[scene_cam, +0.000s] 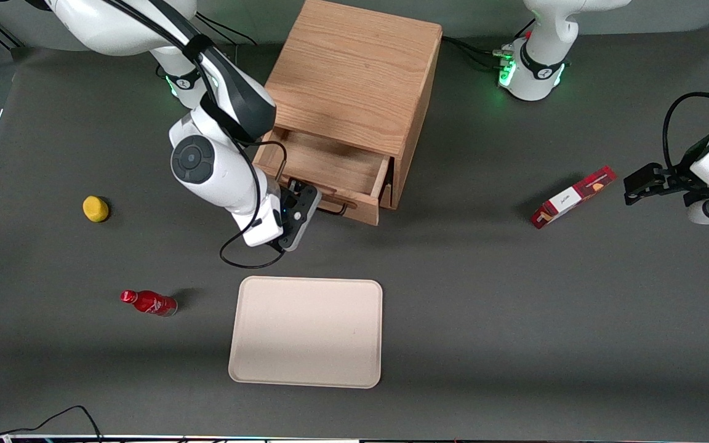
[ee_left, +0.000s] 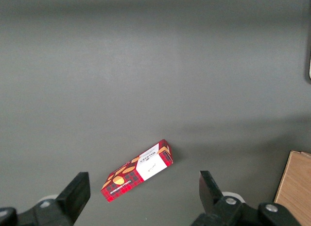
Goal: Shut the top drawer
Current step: 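Push the drawer into the cabinet with the right gripper, then press the drawer front flush with the right gripper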
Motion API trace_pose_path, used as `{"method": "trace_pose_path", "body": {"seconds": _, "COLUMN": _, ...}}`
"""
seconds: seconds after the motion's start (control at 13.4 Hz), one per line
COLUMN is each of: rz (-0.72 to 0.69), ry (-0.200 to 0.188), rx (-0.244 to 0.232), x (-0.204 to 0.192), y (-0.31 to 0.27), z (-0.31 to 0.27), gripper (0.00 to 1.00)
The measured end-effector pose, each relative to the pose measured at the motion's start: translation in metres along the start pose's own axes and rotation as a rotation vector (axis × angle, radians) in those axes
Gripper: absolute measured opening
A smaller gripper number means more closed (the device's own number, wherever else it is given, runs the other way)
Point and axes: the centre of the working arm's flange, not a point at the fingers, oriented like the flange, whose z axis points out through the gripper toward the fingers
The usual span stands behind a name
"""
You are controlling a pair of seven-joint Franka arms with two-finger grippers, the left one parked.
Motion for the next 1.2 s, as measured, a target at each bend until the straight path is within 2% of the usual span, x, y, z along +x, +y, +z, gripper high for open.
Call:
{"method": "trace_pose_path", "body": {"seconds": 0.82, "rz": -0.054, "ry": -0.059, "rx": 0.009, "x": -0.004, "y": -0.077, "z": 0.008, "gripper": 1.00}}
{"method": "trace_pose_path", "body": {"seconds": 1.2, "rz": -0.051, "ry": -0.064, "rx": 0.004, "x": -0.004, "y": -0.084, "z": 0.006, "gripper": 1.00}}
